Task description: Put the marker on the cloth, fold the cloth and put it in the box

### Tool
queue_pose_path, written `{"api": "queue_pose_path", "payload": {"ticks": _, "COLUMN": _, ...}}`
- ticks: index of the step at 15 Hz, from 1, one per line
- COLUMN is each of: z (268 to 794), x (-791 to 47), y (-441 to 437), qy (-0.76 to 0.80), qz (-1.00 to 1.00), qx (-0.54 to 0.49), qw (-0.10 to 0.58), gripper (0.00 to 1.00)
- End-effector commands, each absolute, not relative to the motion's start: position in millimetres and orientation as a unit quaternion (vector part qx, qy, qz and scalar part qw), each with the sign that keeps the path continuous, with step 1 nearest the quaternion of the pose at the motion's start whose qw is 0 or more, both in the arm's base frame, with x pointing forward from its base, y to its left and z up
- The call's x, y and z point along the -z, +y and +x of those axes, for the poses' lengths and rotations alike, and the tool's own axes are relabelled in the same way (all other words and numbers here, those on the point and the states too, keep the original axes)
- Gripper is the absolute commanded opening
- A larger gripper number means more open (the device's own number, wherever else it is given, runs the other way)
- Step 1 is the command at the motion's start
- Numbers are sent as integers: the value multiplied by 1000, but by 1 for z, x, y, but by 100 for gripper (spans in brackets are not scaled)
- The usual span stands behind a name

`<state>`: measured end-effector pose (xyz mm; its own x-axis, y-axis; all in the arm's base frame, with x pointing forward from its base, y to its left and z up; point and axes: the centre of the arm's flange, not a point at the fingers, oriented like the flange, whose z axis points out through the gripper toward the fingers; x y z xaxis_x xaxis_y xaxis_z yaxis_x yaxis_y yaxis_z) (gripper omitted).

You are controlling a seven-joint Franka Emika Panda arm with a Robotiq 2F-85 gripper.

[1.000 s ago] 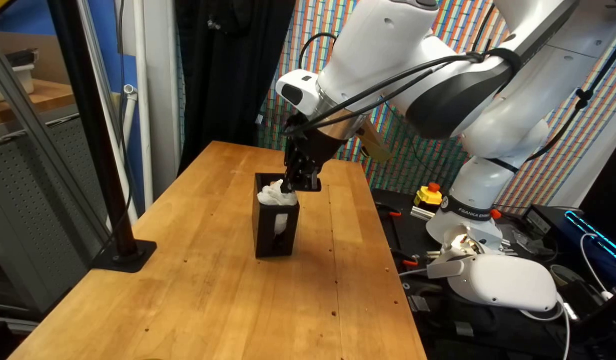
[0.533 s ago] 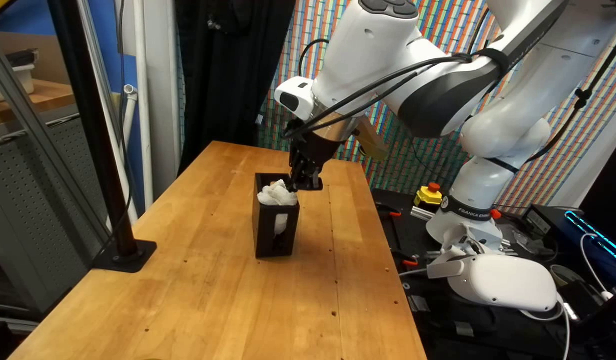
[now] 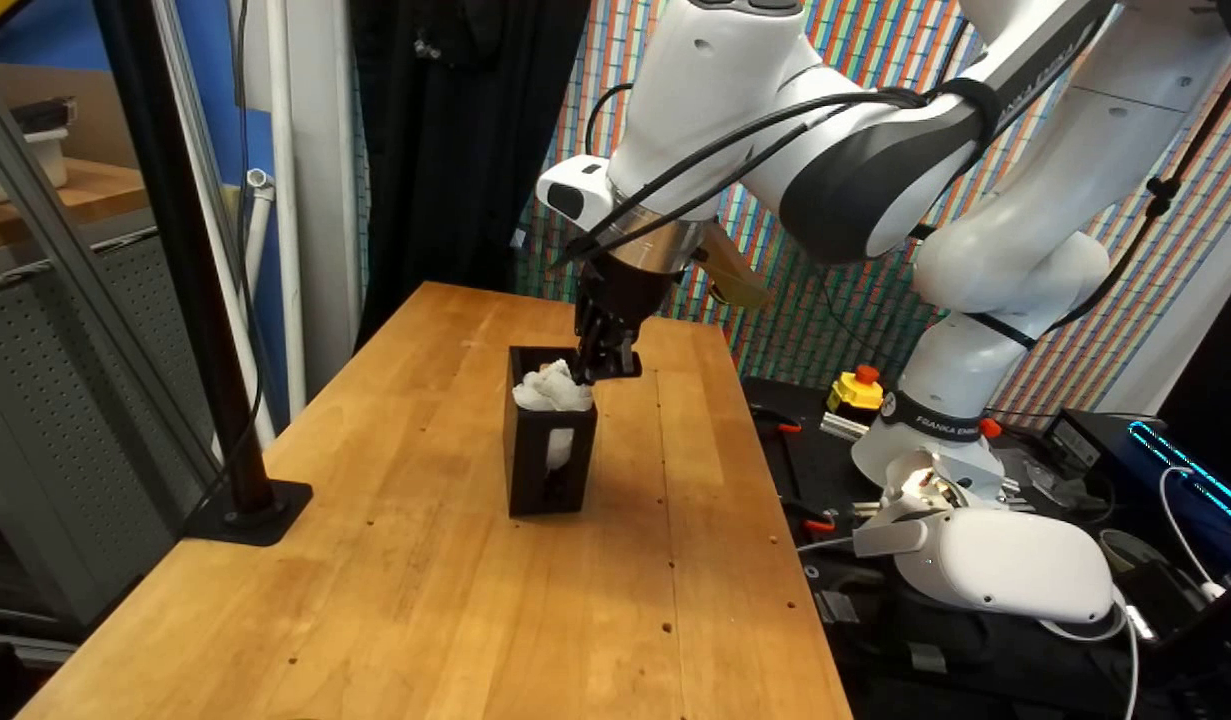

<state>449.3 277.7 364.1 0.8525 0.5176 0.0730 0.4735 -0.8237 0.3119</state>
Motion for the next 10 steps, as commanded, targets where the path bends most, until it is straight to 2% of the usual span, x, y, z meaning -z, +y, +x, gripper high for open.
{"api": "queue_pose_path", "payload": {"ticks": 1, "z": 480, "x": -359, "y": 297, "qy": 272, "qz": 952, "qx": -74, "qw": 124, "gripper": 6}}
{"api": "queue_pose_path", "payload": {"ticks": 10, "z": 486, "x": -385, "y": 324, "qy": 295, "qz": 943, "qx": -103, "qw": 113, "gripper": 6}}
